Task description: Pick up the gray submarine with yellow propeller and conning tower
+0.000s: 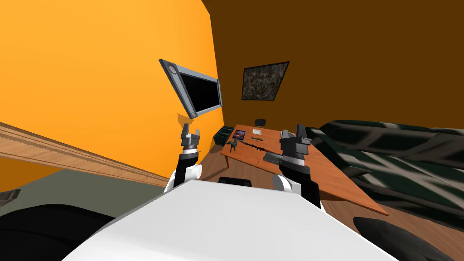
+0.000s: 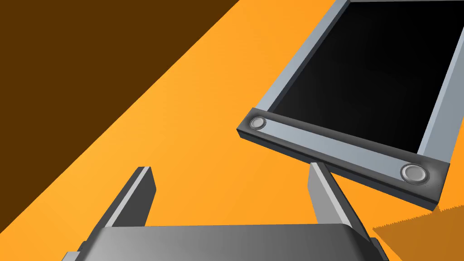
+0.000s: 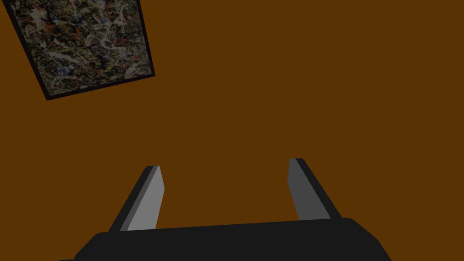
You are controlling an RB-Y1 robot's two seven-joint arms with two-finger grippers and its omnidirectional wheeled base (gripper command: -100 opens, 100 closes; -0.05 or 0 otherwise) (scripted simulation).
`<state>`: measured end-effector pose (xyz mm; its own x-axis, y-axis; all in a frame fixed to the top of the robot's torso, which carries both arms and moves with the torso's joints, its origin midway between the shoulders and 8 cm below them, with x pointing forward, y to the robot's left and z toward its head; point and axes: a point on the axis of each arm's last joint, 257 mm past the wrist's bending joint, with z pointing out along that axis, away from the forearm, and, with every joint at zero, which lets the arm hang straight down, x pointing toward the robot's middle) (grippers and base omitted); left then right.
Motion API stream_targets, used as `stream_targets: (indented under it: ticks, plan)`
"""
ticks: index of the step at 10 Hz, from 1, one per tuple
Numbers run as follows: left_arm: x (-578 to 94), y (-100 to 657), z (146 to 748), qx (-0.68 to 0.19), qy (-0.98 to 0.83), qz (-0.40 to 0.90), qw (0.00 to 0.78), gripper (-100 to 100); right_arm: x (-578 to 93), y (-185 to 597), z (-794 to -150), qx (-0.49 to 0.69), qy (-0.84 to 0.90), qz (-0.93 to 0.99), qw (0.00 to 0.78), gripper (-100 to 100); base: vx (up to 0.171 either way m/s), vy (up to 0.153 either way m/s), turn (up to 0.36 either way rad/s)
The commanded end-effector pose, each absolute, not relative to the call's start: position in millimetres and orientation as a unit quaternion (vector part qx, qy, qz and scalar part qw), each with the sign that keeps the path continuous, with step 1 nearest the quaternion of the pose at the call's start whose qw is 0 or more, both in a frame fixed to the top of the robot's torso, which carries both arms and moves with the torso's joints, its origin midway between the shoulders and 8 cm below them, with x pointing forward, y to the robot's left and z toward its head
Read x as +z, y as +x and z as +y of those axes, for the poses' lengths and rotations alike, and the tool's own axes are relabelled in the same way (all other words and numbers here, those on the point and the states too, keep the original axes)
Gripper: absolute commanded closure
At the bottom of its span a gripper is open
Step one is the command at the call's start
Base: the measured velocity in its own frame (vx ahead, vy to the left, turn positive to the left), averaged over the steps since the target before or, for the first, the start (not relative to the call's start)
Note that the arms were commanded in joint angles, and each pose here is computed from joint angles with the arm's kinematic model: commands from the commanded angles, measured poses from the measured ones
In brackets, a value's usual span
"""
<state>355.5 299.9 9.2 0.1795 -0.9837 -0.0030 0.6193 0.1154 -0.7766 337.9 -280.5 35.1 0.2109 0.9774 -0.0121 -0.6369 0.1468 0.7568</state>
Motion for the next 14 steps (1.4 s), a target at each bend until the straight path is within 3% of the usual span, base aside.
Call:
stream_targets:
  ticks: [1,14]
  plan:
    - [9.2,355.5,299.9,-0.578,-0.329,0.277,0.694,0,21.0,343.1,-279.6,0.554,0.317,0.295,0.711,-100,-0.003,0.012,0.083]
    - [9.2,355.5,299.8,-0.578,-0.329,0.277,0.694,0,-205.8,342.0,-353.1,0.282,0.342,0.581,0.682,-100,-0.001,0.036,0.139]
